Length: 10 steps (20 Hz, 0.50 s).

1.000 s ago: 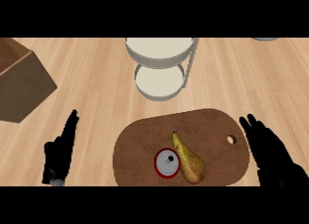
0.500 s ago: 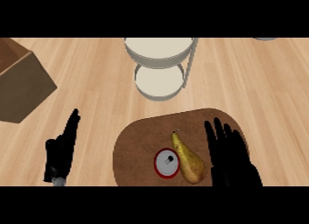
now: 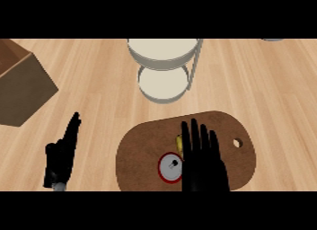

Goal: Pick the pear from the cutting board and place it in the tiered basket

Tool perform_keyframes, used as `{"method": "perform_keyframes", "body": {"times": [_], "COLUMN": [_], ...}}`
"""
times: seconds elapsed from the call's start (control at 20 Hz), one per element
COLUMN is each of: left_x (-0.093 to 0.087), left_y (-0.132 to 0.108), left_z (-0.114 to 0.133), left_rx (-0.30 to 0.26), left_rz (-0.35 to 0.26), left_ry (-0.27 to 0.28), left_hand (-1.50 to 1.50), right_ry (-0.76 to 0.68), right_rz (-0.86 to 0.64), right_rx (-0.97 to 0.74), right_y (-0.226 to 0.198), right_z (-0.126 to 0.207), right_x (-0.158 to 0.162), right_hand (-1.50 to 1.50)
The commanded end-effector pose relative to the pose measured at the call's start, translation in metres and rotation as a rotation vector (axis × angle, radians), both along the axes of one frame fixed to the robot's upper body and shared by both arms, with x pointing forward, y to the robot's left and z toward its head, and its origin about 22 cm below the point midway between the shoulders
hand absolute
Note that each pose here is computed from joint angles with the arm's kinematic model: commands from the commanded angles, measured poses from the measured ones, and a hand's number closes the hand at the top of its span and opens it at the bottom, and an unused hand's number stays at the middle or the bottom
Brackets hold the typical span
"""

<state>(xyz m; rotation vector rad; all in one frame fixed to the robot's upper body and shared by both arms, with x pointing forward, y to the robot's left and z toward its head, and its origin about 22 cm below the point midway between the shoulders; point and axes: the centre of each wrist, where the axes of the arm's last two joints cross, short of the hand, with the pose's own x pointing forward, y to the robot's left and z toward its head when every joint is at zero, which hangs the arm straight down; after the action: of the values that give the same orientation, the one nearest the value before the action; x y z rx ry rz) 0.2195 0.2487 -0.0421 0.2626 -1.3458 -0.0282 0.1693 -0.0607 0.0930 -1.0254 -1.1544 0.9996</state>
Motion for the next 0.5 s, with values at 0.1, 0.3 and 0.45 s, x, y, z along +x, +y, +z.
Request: {"method": "perform_keyframes", "body": {"times": [0.1, 0.3, 0.45], "left_x": [-0.005, -0.006, 0.002], "left_y": [0.001, 0.0, 0.011], "left_z": [-0.008, -0.01, -0.005], "left_rx": [-0.009, -0.008, -0.012], "left_rz": [0.018, -0.005, 0.017], "left_ry": [0.034, 0.046, 0.052], "left_hand": [0.0, 0.0, 0.0], "right_ry": [0.19, 0.194, 0.22], "right_rz": [-0.177, -0.181, -0.187], "right_rx": [-0.158, -0.166, -0.162], "right_y": [0.014, 0.012, 0.008], "right_z": [-0.013, -0.012, -0.004], "right_x": [0.013, 0.015, 0.014], "right_hand": [-1.5, -1.5, -1.5]}}
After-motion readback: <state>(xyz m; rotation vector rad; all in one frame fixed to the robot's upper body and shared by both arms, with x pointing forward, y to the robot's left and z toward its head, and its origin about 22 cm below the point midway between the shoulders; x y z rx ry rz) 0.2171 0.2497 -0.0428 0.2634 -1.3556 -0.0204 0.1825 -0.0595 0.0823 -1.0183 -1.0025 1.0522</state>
